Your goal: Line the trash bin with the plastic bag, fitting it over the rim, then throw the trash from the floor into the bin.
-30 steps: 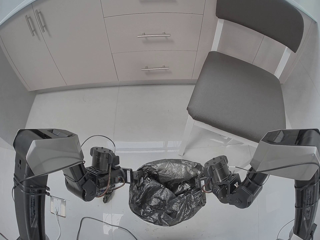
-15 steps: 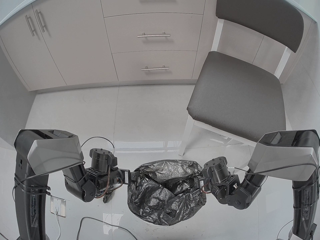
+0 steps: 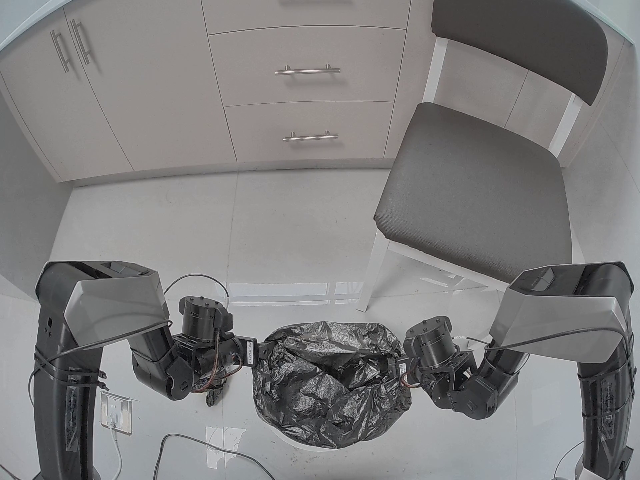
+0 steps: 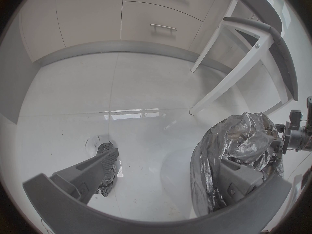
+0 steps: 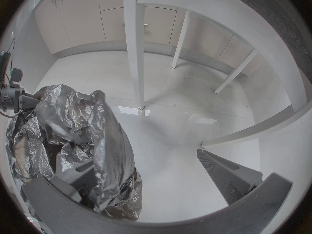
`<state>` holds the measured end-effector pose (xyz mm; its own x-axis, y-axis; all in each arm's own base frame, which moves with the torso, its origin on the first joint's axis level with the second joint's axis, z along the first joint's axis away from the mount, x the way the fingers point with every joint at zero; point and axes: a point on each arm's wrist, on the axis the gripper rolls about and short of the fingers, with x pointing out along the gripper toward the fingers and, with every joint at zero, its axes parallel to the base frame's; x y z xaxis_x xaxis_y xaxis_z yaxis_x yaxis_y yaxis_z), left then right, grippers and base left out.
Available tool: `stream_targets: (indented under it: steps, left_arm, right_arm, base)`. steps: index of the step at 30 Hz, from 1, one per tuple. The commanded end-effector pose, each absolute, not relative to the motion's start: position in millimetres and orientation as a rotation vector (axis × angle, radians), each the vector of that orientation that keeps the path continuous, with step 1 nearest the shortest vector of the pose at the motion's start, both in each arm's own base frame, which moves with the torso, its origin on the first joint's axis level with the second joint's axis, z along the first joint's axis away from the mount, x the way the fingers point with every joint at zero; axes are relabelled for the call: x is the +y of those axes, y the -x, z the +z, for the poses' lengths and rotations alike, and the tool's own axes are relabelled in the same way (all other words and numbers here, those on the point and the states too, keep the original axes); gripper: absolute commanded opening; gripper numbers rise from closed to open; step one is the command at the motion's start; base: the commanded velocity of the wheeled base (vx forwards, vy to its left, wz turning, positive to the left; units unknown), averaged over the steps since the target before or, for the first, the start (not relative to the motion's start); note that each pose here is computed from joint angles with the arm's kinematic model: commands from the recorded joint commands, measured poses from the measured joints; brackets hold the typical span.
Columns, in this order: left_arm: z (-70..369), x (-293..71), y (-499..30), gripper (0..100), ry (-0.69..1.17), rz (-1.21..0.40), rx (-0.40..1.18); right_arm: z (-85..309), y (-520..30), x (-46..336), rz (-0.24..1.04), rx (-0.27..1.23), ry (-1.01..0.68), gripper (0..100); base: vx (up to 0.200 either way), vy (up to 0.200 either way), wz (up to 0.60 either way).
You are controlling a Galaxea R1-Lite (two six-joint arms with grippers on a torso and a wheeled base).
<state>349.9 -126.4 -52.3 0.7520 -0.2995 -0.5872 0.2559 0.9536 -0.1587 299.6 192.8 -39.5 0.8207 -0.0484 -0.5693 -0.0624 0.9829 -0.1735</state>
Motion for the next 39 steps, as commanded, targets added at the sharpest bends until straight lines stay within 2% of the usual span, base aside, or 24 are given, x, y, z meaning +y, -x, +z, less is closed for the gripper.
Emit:
stream_targets:
  steps: [1,18,23,29,33,38,39]
  left_arm:
    - [-67.7,-124.2,-355.4,100,0.061,-0.293,0.675]
    - [-73.5,-124.0,-354.7,100,0.052,-0.294,0.72]
    - [-63.9,-120.8,-341.7,100,0.054,-0.298,0.729]
    - [-48.1,-119.1,-330.2,100,0.058,-0.305,0.718]
    - [-51.3,-118.9,-329.8,100,0.056,-0.306,0.727]
    - [-60.7,-118.6,-328.8,100,0.05,-0.303,0.751]
    - [-66.5,-118.5,-328.5,100,0.051,-0.304,0.756]
  right_arm:
    - [-44.4,-302.6,193.2,0.004,0.614,0.189,100]
    - [-46.5,-302.0,191.4,0.002,0.626,0.203,100]
    - [-33.9,-297.3,191.0,0.017,0.608,0.189,100]
    - [-8.0,-281.7,193.5,0.115,0.596,0.157,100]
    - [3.4,-266.4,195.0,0.213,0.614,0.142,100]
    - [10.8,-260.4,192.6,0.254,0.616,0.131,100]
    - [17.2,-253.0,191.2,0.308,0.62,0.128,100]
  base:
    - [0.0,0.0,0.0]
    - [0.0,0.0,0.0]
    - [0.0,0.0,0.0]
    - [0.0,0.0,0.0]
    - [0.0,0.0,0.0]
    - [0.0,0.0,0.0]
    - [0.0,0.0,0.0]
